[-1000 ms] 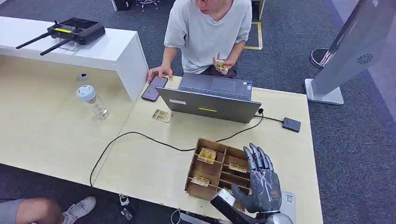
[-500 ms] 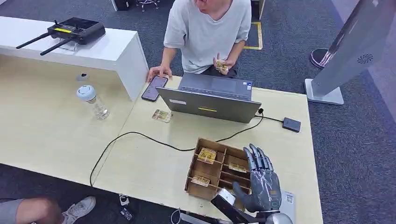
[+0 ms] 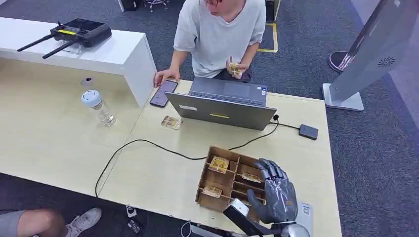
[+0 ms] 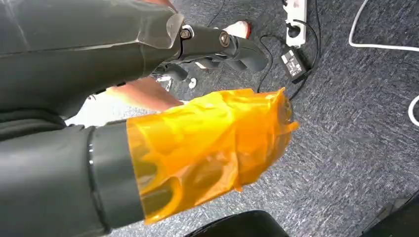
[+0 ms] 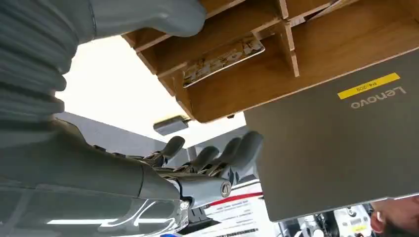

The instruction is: Pass the card to the sensor for recognition and then transmit it.

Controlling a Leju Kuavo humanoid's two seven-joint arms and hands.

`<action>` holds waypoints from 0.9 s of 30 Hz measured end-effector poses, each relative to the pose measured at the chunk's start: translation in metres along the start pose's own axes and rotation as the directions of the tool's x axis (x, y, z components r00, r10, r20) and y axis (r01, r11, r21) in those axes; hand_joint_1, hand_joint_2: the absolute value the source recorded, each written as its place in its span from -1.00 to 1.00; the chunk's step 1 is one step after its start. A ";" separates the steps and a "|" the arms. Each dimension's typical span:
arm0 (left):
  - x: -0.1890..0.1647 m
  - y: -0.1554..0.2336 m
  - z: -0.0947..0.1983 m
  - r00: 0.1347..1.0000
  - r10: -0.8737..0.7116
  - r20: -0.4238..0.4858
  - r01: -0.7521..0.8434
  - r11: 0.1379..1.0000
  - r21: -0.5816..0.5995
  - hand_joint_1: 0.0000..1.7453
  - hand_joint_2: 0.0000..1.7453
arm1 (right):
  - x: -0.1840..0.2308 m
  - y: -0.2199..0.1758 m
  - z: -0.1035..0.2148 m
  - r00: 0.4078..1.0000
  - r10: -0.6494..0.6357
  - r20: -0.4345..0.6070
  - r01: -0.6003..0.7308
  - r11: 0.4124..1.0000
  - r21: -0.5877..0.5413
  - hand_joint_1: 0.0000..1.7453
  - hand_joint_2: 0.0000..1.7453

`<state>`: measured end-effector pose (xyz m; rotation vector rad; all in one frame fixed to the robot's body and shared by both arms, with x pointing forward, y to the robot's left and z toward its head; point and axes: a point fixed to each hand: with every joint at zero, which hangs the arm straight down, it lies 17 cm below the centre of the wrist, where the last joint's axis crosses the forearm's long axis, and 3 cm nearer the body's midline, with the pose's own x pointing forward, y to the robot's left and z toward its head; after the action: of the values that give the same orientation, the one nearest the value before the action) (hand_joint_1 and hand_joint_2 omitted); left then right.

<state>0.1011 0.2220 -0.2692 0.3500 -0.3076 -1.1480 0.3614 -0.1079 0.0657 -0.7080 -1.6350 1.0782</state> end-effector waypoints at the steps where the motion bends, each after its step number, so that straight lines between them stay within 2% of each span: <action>1: 0.000 0.000 0.000 1.000 0.000 0.000 0.000 1.000 0.000 -1.00 -1.00 | 0.000 0.001 0.000 1.000 0.001 -0.001 -0.001 1.000 0.001 -0.44 1.00; 9: 0.000 0.000 0.000 1.000 0.000 0.000 0.000 1.000 0.000 -1.00 -1.00 | -0.001 0.003 0.000 1.000 0.002 -0.003 -0.002 1.000 0.007 -0.52 1.00; 14: 0.000 0.000 0.000 1.000 -0.002 0.001 0.002 1.000 0.000 -1.00 -1.00 | -0.004 0.006 -0.001 1.000 0.005 -0.007 -0.005 1.000 0.018 -0.36 1.00; 20: 0.000 0.000 0.000 1.000 -0.003 0.001 0.003 1.000 0.000 -1.00 -1.00 | -0.006 0.011 -0.002 1.000 0.004 -0.019 -0.003 1.000 0.028 -0.28 1.00; 27: 0.000 0.000 0.000 1.000 -0.004 0.002 0.004 1.000 0.000 -1.00 -1.00 | -0.007 0.013 -0.002 1.000 0.003 -0.023 -0.002 0.999 0.033 -0.28 1.00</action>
<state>0.1013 0.2218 -0.2692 0.3502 -0.3086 -1.1526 0.3653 -0.1076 0.0508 -0.6987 -1.5934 1.0923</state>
